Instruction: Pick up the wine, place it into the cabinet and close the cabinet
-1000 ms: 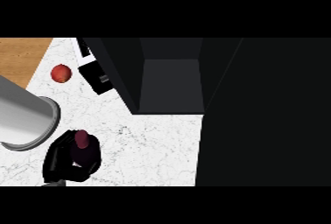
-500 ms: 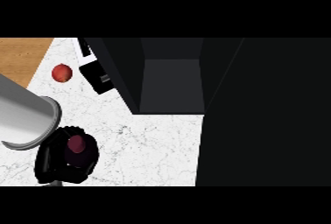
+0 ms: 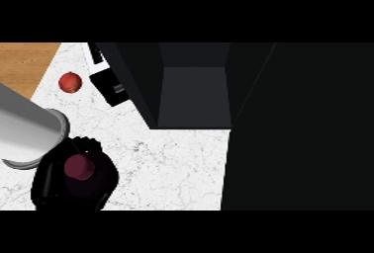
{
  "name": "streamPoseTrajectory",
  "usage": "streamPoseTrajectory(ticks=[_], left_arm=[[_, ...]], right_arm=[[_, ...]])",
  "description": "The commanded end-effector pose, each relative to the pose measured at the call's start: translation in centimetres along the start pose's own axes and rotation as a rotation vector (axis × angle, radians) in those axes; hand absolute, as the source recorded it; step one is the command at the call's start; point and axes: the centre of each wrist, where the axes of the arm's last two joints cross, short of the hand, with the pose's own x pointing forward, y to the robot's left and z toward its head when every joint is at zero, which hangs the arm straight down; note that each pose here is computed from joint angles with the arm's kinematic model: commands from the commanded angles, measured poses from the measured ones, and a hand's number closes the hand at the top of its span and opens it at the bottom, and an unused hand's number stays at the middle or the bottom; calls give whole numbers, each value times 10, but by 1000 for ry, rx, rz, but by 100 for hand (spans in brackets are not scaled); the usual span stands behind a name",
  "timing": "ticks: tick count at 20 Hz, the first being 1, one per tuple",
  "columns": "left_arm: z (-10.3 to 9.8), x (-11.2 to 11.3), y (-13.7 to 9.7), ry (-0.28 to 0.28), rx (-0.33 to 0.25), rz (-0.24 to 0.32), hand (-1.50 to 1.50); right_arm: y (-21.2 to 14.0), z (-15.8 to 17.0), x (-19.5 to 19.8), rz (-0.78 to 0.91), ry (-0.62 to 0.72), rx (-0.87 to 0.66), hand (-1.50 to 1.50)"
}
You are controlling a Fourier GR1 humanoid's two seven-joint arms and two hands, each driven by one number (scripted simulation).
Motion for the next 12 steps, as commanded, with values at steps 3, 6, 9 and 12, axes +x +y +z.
streamPoseTrajectory(ticks=[3, 6, 9, 12], left_arm=[[-32, 41, -40, 12, -36, -20, 150], [-37, 50, -62, 39, -87, 20, 150], [-37, 54, -81, 44, -97, 41, 150], [-44, 64, -106, 12, -119, 80, 150]], right_arm=[[-5, 9, 5, -66, -52, 19, -150], [-3, 5, 10, -40, -38, 39, -150], [5, 21, 15, -41, -39, 23, -150], [-4, 16, 10, -51, -30, 42, -150]])
